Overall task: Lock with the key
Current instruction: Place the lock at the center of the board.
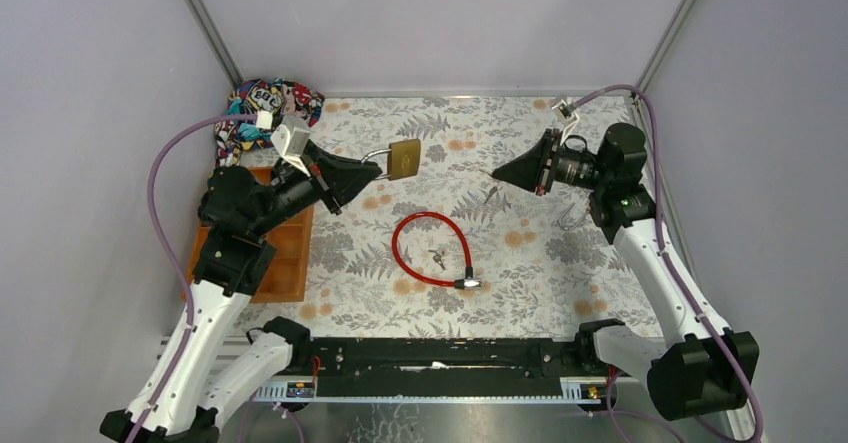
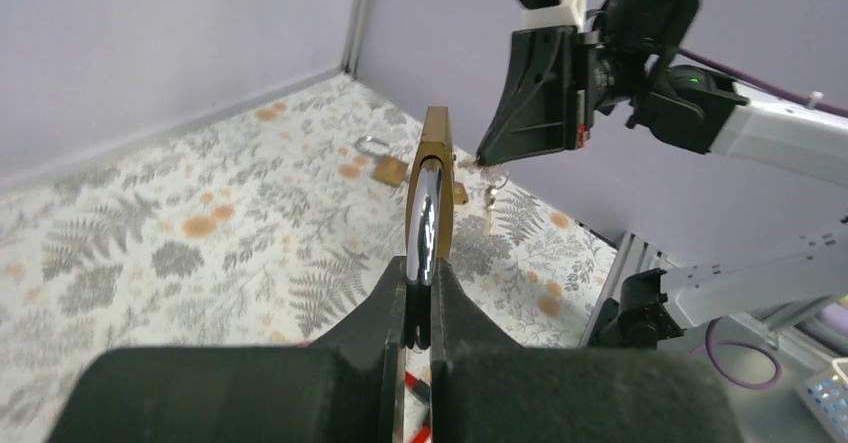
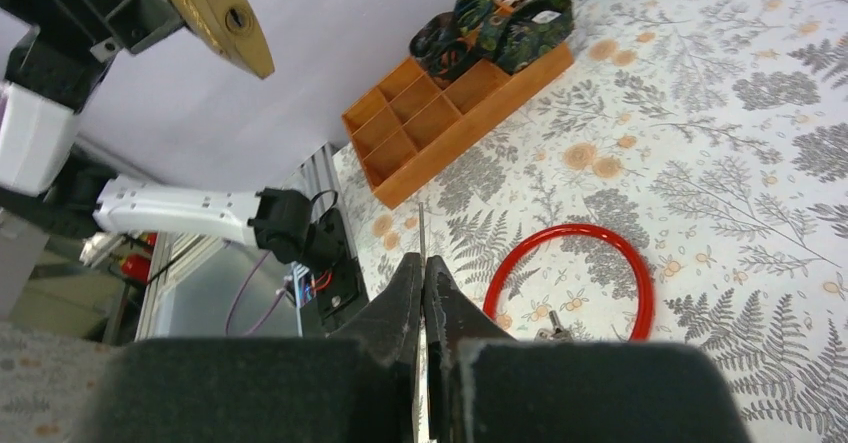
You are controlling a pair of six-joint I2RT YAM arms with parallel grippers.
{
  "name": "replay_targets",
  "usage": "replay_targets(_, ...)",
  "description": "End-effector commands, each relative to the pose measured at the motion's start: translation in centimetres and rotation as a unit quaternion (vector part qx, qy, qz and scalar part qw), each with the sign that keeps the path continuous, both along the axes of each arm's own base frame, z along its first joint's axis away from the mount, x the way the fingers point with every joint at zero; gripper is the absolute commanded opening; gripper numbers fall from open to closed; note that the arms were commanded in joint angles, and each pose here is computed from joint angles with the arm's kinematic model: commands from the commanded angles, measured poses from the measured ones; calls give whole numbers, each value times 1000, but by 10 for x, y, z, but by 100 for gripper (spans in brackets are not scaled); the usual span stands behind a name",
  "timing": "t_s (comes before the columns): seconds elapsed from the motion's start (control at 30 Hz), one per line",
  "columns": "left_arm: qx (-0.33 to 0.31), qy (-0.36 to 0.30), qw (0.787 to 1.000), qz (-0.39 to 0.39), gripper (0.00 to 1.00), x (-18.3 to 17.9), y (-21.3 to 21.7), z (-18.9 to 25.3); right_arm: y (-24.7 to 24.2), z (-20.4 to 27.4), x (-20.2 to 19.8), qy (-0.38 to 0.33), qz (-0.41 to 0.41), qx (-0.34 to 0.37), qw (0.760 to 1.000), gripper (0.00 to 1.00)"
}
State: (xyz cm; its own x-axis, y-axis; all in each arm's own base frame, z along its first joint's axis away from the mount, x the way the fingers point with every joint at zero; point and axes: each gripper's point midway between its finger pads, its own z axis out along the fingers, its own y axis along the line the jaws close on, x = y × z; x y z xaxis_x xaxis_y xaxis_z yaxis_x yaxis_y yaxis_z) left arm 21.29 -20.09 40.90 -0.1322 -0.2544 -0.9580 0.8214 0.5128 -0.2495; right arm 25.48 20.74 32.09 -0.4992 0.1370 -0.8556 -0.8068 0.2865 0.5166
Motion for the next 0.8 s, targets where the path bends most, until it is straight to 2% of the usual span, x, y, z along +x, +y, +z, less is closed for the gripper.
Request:
replay_targets(0.0,-21,96,992,79,0,34,23,-28,2,-2,27,13,-64,7,998,0)
replay_targets(0.07,-26,185,974,127,0,60,41,-69,21,-14,34,28,-79,2,996,0)
replay_targets(0.17,-26,299,935,188,0,95,74,-131,84,-44,25,64,-40,-34,997,0)
replay_targets(0.2,-21,318,926,202,0,102,82,-147,100,-55,23,87,-26,-33,995,0)
replay_targets(0.33,17,362,904,228,0,115,97,-205,151,-102,31,180,-12,-24,983,0)
replay_targets(0.47,28,418,876,240,0,119,102,-263,194,-139,46,256,1,-14,967,0)
replay_targets(0.53,19,438,865,243,0,121,102,-281,209,-157,58,284,5,-25,959,0)
replay_targets(0.7,-34,447,858,249,0,120,98,-300,232,-197,81,326,11,-54,944,0)
replay_targets(0.77,-49,463,844,265,0,116,106,-314,237,-214,88,347,4,-63,936,0)
